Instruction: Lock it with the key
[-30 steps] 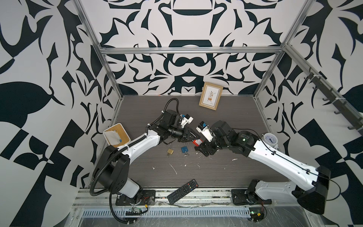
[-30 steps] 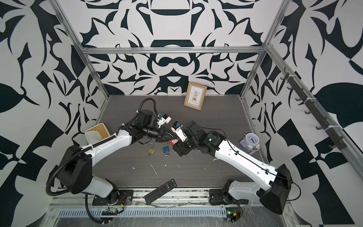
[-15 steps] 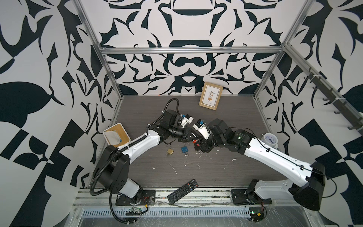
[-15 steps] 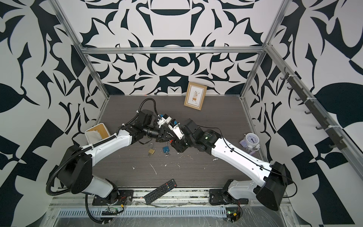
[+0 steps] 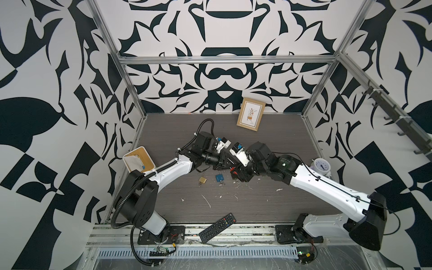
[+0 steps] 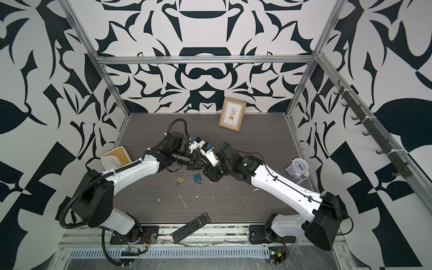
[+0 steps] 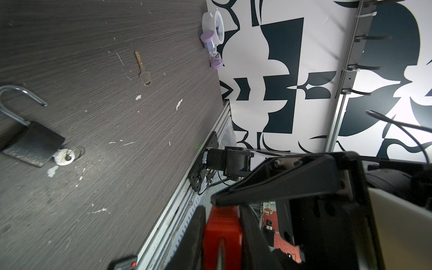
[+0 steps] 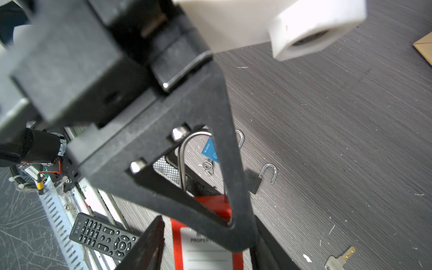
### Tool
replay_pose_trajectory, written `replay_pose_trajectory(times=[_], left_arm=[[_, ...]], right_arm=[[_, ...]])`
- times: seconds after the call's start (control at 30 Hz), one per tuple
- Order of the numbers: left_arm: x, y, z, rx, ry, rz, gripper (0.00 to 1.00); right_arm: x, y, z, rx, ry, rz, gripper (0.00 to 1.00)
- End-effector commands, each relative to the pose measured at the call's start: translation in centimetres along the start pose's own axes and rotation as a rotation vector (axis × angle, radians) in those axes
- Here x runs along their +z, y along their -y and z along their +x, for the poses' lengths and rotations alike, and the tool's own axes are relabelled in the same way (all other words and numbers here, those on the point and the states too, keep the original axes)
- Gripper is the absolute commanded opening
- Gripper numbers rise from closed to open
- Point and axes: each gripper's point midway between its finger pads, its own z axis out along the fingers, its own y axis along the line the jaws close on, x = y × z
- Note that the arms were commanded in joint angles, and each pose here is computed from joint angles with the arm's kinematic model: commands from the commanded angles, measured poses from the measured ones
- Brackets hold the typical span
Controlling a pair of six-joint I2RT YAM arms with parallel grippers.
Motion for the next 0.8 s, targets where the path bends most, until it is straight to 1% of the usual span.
replay_pose_trajectory(times=[0.0,0.17,0.23,0.37,0.4,0.43,0.47,0.5,0.53,0.63,0.67,0.7,0.77], left_arm=[[0.2,0.4,-0.2,0.017,-0.004,0.027,0.00],[0.3,0.3,-0.1,0.014,-0.004,0.028,0.00],[0.3,0.3,-0.1,0.013,-0.006,0.030,0.00],[0.3,0.1,-0.1,0.010,-0.004,0.030,0.00],[0.3,0.1,-0.1,0.011,-0.005,0.031,0.00],[0.4,0.1,-0.1,0.009,-0.005,0.029,0.00],[0.4,0.0,-0.1,0.008,-0.005,0.029,0.00],[0.4,0.0,-0.1,0.008,-0.007,0.029,0.00],[0.4,0.0,-0.2,0.008,-0.005,0.028,0.07],[0.2,0.1,-0.7,0.020,0.021,0.005,0.54],[-0.1,0.2,-1.1,0.030,0.038,-0.020,0.81],[-0.4,0.0,-1.5,0.045,0.061,-0.064,1.00],[-1.6,-0.8,-2.5,0.056,0.113,-0.190,0.99]], right_arm=[[0.0,-0.6,0.2,0.004,0.005,-0.028,0.57],[-0.2,-0.7,-0.3,0.008,0.034,-0.035,0.54],[-0.2,-0.8,-0.4,0.008,0.039,-0.036,0.49],[-0.3,-0.8,-0.3,0.014,0.042,-0.035,0.44],[-0.2,-0.8,-0.2,0.014,0.041,-0.037,0.34],[-0.2,-0.7,-0.2,0.019,0.040,-0.036,0.18],[-0.1,-0.8,-0.1,0.021,0.036,-0.038,0.05],[-0.1,-0.8,0.0,0.024,0.035,-0.038,0.00],[-0.1,-0.7,0.1,0.030,0.034,-0.038,0.00],[0.1,-0.8,0.5,0.040,0.029,-0.043,0.00],[0.2,-0.6,0.7,0.047,0.025,-0.034,0.00],[0.2,-0.2,1.1,0.059,0.021,-0.015,0.00],[0.5,0.7,1.9,0.078,0.010,0.024,0.00]])
